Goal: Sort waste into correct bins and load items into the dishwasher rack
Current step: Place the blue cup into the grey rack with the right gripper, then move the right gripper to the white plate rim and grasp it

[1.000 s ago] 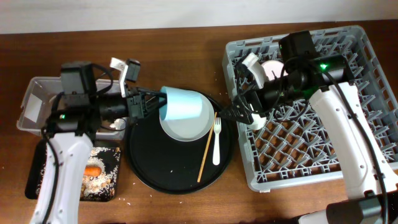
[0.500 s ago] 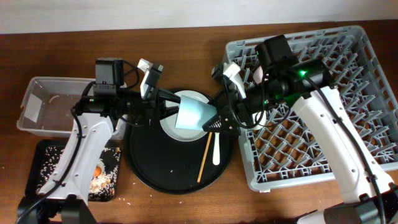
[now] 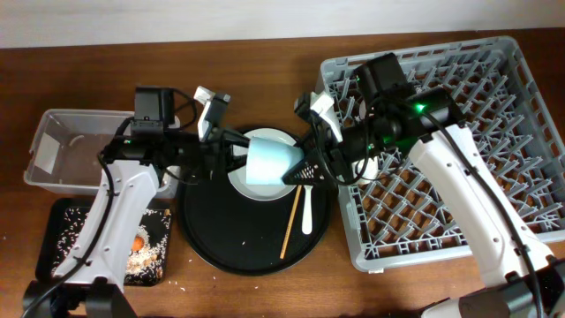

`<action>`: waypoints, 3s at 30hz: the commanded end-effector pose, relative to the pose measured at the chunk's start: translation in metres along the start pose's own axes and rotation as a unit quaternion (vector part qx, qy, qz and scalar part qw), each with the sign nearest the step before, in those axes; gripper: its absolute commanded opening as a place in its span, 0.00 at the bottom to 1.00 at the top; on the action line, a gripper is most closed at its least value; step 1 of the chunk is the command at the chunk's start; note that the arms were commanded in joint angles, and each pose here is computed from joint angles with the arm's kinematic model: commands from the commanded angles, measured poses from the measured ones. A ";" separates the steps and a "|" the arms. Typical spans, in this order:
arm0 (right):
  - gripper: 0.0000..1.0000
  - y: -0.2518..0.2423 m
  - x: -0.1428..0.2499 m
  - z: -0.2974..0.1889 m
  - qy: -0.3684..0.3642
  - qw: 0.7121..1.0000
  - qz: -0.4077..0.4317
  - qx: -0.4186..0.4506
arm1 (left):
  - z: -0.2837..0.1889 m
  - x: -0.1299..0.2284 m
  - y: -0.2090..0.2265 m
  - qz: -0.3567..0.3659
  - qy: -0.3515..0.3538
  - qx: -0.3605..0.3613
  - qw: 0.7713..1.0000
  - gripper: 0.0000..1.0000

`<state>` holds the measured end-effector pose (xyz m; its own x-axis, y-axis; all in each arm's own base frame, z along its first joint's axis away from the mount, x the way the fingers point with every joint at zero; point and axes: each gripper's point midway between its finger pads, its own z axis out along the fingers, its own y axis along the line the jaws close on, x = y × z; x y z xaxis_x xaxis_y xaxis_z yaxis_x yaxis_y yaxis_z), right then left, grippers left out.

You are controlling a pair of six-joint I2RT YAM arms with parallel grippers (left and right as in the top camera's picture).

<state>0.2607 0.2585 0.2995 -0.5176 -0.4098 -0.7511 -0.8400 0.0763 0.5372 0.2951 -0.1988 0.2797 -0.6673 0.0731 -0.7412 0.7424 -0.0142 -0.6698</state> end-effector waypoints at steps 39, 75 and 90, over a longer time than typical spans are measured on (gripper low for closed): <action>0.45 -0.178 0.192 -0.210 0.065 0.703 0.440 0.555 | -0.160 0.069 0.154 -0.108 0.125 -0.579 0.798 0.99; 0.58 -0.209 0.108 0.040 0.071 0.853 0.189 0.482 | -0.160 0.069 0.154 -0.108 0.125 -0.579 0.798 0.99; 0.58 -0.255 0.098 0.073 0.073 0.857 0.207 0.465 | -0.160 0.069 0.154 -0.108 0.125 -0.579 0.798 0.99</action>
<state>0.3955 0.2568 0.0318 -0.8513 -0.3014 -0.4295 -0.3968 0.9054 0.1511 0.3735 -0.0383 0.1343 -0.8603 0.1493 -0.4874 0.2667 0.9467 -0.1808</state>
